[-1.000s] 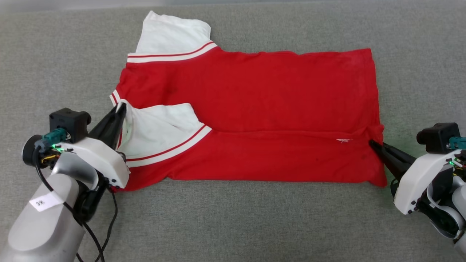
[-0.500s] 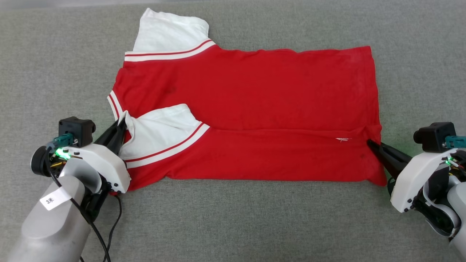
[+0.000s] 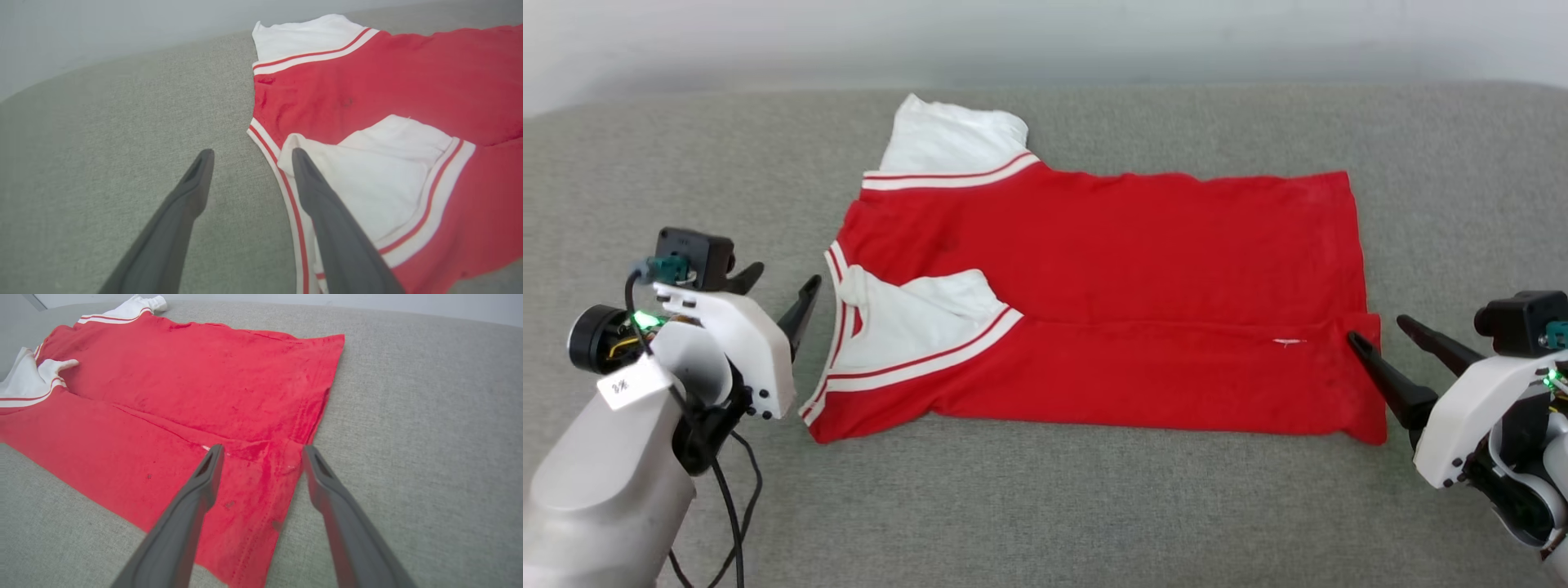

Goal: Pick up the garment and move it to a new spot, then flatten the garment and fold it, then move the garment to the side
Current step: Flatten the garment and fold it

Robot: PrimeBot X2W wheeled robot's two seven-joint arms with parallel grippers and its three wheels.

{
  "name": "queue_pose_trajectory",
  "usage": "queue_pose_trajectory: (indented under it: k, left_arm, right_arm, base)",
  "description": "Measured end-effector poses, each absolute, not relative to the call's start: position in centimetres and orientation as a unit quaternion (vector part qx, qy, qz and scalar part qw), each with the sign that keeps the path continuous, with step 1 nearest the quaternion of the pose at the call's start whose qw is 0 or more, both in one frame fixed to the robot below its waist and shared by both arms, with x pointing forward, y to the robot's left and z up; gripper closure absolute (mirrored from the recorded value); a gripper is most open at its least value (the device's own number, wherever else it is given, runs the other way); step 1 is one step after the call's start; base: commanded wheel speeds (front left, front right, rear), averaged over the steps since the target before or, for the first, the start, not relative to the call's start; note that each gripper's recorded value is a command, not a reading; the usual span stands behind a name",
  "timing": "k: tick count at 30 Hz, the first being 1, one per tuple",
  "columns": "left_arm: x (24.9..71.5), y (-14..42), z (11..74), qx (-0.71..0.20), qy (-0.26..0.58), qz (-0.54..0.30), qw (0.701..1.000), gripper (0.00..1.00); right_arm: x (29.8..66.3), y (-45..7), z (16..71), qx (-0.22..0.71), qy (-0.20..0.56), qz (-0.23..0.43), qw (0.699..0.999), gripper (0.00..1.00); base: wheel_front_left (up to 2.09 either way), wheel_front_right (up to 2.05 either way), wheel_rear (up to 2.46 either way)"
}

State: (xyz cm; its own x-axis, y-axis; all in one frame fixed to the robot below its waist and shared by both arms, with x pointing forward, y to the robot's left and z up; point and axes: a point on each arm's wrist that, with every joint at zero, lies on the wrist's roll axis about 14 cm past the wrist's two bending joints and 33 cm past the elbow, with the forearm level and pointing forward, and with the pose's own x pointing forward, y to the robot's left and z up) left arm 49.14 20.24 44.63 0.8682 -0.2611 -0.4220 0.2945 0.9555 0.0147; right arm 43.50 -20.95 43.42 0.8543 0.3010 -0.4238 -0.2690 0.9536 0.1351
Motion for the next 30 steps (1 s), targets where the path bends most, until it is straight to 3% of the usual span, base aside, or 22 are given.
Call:
queue_pose_trajectory:
  k: [13,30]
  left_arm:
    - [44.3,19.0,44.0,0.032,0.408,-0.202,0.89,0.0]
    - [41.3,18.5,36.7,0.048,0.559,-0.214,0.799,0.0]
  right_arm:
    - [43.1,-19.4,44.6,0.045,0.212,0.158,0.963,0.0]
    - [42.6,-20.5,42.5,0.054,0.238,0.137,0.96,0.0]
  base:
    - [0.0,0.0,0.0]
    - [0.0,0.0,0.0]
